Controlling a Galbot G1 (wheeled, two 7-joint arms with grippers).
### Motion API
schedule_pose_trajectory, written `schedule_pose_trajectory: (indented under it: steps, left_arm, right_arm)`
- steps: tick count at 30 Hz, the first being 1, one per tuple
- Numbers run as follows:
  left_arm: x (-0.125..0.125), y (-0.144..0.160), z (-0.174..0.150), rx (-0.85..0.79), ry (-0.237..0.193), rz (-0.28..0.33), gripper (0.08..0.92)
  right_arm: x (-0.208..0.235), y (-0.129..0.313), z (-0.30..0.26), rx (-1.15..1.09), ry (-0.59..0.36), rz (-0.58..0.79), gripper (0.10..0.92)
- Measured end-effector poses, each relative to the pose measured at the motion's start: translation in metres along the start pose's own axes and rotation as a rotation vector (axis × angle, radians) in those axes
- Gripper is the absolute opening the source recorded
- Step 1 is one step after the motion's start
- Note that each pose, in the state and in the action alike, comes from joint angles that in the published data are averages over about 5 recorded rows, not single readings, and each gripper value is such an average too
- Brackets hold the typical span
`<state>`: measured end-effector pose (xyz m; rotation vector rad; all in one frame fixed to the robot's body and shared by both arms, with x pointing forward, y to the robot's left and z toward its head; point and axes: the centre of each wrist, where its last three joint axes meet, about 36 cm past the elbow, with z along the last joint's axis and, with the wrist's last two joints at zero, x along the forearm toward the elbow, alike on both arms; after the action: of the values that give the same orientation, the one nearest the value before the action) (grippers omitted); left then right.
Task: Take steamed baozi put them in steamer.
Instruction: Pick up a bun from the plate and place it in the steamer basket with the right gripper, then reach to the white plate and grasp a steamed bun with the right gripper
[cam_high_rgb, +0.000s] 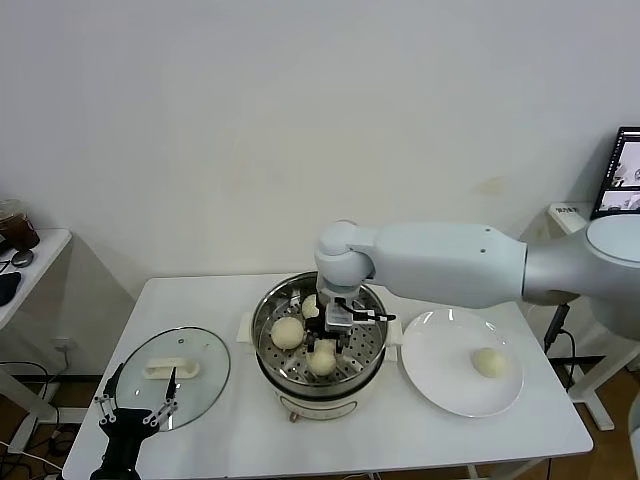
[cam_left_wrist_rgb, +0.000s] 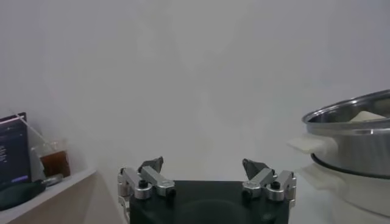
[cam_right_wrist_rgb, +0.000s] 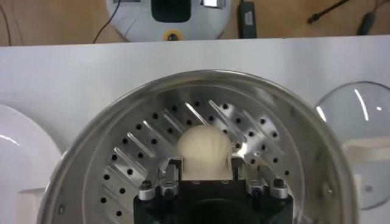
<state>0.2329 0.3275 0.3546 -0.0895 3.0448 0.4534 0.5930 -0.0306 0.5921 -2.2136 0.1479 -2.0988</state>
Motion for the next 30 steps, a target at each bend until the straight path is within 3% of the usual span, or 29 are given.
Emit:
schedule_pose_trajectory:
  steps: [4, 12, 15, 22, 30]
  left_arm:
    - [0.001, 0.0, 0.0, 0.0, 0.001, 0.0, 0.823]
    - [-0.001, 0.0, 0.0, -0.002, -0.002, -0.001, 0.823]
    - [-0.002, 0.001, -0.001, -0.003, -0.005, 0.0, 0.823]
    - [-0.005, 0.001, -0.001, -0.005, -0.013, 0.006, 0.823]
    - [-0.01, -0.001, 0.0, -0.005, -0.023, 0.023, 0.823]
  right_arm:
    - [-0.002, 0.004, 0.002, 0.001, -0.003, 0.005, 0.542]
    - [0.008, 0.009, 0.005, -0.01, 0.008, 0.031, 0.765]
    - [0.021, 0.011, 0.006, -0.026, 0.021, 0.048, 0.812]
    - [0.064, 0.035, 0.012, -0.165, 0.065, 0.103, 0.823]
    - [0.098, 0.108, 0.014, -0.563, 0.133, 0.168, 0.823]
